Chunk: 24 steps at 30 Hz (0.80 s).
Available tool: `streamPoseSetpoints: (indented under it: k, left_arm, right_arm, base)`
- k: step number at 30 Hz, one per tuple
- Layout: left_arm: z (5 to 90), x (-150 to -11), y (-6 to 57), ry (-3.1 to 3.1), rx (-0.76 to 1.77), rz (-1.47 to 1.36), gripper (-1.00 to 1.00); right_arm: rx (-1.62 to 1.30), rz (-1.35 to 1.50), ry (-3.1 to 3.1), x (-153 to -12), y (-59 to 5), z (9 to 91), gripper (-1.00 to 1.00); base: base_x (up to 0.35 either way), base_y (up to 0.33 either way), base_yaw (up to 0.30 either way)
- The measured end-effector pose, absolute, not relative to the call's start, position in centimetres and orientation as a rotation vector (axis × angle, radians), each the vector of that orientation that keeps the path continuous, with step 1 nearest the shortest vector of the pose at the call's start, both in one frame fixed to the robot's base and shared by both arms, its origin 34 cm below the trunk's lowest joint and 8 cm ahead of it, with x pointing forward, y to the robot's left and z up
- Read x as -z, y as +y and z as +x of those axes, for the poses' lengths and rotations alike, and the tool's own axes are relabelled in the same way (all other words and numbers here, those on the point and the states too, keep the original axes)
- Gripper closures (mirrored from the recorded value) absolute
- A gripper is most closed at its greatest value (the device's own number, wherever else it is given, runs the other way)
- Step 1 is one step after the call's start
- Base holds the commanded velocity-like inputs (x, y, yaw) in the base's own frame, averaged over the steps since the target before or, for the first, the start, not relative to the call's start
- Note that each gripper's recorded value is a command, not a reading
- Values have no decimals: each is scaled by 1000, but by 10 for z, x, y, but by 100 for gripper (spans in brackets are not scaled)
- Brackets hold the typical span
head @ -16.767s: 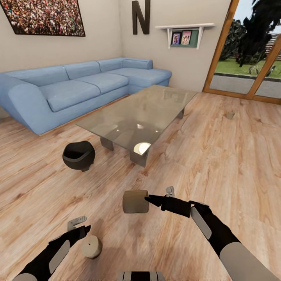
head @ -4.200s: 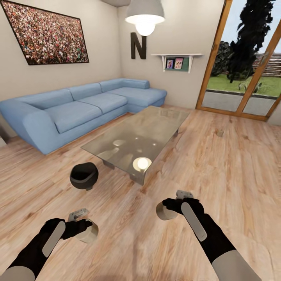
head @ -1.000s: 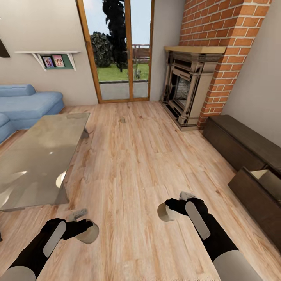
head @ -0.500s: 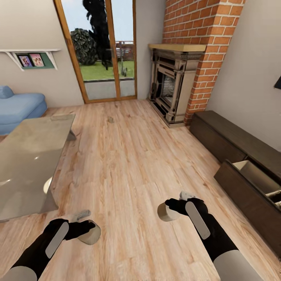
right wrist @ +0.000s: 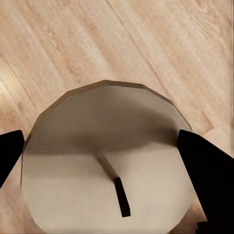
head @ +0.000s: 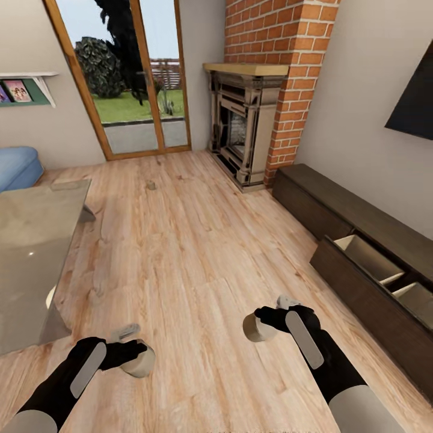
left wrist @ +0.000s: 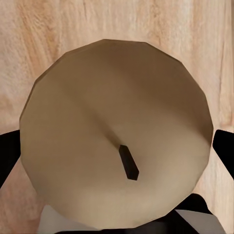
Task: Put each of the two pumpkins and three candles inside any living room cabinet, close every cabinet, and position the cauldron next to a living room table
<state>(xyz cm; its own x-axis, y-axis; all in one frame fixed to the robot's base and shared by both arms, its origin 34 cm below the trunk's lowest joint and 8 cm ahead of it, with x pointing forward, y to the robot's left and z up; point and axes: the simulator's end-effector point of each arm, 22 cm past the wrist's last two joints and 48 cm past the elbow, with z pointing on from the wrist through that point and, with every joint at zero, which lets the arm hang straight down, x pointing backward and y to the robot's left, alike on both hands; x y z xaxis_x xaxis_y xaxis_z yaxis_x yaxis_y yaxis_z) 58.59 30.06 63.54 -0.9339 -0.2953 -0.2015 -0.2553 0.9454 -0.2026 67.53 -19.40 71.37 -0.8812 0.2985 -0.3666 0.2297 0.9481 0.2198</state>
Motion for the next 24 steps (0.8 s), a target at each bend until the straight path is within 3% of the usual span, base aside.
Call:
streamPoseSetpoints:
  k: [24]
  left_arm:
    - [584, -630, 305, 2875, 254, -425, 100]
  right_arm:
    - [-226, 479, 2722, -697, -213, 668, 100]
  base:
    - [0, 0, -253]
